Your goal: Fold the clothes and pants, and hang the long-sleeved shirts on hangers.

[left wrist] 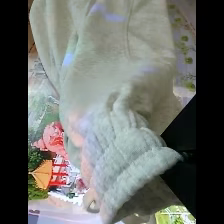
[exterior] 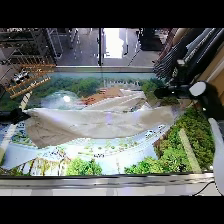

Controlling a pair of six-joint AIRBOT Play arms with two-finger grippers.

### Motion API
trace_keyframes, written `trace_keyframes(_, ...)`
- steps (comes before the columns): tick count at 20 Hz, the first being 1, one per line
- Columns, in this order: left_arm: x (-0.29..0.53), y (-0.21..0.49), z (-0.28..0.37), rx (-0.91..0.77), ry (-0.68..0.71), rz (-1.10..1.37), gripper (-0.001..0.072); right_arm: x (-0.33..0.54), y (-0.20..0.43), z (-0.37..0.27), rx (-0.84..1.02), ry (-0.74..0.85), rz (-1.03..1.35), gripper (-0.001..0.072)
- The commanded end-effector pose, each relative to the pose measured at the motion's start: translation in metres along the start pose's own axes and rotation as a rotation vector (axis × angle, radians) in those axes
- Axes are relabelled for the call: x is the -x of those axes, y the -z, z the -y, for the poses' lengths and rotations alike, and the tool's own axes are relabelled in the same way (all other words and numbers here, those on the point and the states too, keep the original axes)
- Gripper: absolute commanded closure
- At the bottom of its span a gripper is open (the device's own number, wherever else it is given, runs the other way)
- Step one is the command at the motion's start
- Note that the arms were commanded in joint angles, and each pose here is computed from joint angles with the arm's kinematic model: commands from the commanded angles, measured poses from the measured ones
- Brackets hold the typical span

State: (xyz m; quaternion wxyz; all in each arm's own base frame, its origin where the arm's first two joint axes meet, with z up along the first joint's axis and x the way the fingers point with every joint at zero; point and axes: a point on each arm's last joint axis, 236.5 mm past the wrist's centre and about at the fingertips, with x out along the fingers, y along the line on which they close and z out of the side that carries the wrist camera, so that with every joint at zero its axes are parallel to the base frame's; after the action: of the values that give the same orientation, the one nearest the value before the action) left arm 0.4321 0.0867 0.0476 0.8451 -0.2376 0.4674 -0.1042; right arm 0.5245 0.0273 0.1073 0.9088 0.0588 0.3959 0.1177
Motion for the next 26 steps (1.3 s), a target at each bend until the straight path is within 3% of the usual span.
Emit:
trace_keyframes(1,-0.021,0.006,0.0,0.004,0.014,-0.037,0.0685,-0.046,0.073,0.04,-0.24,-0.033,-0.233,0.0243)
trace_keyframes(4,-0.015,0.004,-0.007,0.018,0.005,-0.024,0.0685,-0.015,0.135,0.078,-0.388,-0.024,-0.376,0.025)
trace_keyframes(8,-0.004,0.014,-0.017,0.053,0.017,-0.055,0.0681,0.012,0.174,0.11,-0.677,-0.088,-0.328,0.0247)
trace_keyframes(10,-0.001,0.018,-0.019,0.063,0.023,-0.065,0.0573,0.011,0.164,0.132,-0.787,-0.104,-0.221,0.0187)
trace_keyframes(12,0.0,0.019,-0.02,0.066,0.024,-0.068,0.057,0.005,0.154,0.161,-0.842,-0.053,-0.122,0.0187)
trace_keyframes(17,0.0,0.025,-0.018,0.024,0.04,-0.095,0.0551,-0.018,0.159,0.204,-0.789,0.052,-0.057,0.0187)
trace_keyframes(20,0.003,0.042,-0.045,-0.018,-0.072,-0.17,0.0328,-0.033,0.163,0.197,-0.705,0.033,-0.084,0.0174)
trace_keyframes(26,0.003,0.001,-0.086,-0.069,-0.252,-0.004,0.0327,-0.058,0.166,0.172,-0.689,-0.035,-0.115,0.0172)
